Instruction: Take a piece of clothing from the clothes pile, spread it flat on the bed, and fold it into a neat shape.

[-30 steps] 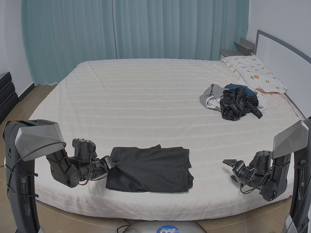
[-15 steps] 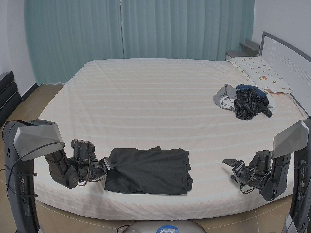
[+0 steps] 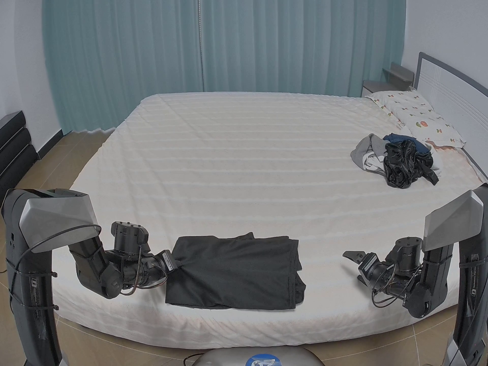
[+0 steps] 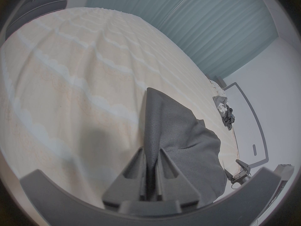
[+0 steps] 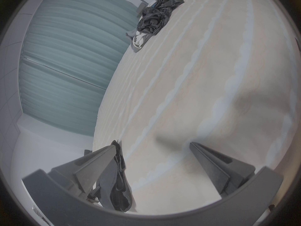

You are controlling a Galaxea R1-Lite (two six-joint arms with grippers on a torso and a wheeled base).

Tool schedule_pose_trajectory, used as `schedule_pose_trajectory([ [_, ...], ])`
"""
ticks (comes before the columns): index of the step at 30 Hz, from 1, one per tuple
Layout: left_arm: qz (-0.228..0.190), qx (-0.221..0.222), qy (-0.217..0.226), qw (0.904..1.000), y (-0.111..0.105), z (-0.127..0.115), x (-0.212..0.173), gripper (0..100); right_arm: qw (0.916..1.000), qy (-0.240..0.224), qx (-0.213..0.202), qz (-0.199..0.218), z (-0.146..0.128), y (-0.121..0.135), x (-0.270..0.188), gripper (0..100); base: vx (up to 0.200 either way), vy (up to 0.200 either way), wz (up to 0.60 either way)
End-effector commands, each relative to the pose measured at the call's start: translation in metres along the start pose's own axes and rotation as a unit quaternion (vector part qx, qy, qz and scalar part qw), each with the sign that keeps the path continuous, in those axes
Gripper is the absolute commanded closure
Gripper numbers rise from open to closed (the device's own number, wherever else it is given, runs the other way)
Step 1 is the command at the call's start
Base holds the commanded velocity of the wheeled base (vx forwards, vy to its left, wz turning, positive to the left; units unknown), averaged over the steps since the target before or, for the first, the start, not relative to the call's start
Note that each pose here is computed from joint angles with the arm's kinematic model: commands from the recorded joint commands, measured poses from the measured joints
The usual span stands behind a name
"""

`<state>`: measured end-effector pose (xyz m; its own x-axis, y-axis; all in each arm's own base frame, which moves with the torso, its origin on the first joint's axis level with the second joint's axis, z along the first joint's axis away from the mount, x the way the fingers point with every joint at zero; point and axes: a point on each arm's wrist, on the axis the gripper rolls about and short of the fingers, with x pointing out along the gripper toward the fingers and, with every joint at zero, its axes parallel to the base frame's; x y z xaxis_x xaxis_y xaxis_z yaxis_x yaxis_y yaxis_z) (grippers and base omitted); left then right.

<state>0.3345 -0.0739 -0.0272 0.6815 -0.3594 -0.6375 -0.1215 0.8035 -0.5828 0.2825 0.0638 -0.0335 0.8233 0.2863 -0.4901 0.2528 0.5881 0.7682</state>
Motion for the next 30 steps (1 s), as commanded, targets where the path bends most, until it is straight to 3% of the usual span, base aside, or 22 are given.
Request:
schedule_pose_trajectory([
  [1,0.005,0.006,0.011,0.9999,-0.002,-0.010,-0.007,0,0.9990,0.018,-0.038,0.010,-0.017,0.008,0.002,0,0.000,0.000,0.00],
  [7,-0.009,0.002,-0.032,0.9994,-0.013,0.011,-0.009,0,0.9960,0.016,-0.085,0.021,-0.018,0.014,0.003,0,0.000,0.000,0.00],
  [12,-0.044,-0.036,-0.070,0.9959,-0.029,0.038,0.003,0,0.9857,0.054,-0.155,0.036,-0.044,0.019,0.011,0,0.000,0.000,0.00],
  [19,-0.045,-0.036,-0.061,0.9965,-0.031,0.037,0.028,0,0.9792,0.048,-0.183,0.073,-0.052,0.035,0.026,0,0.000,0.000,0.00],
  [30,-0.032,-0.035,-0.050,0.9976,-0.028,0.034,0.036,0,0.9786,0.030,-0.181,0.092,-0.048,0.041,0.050,0,0.000,0.000,0.00],
])
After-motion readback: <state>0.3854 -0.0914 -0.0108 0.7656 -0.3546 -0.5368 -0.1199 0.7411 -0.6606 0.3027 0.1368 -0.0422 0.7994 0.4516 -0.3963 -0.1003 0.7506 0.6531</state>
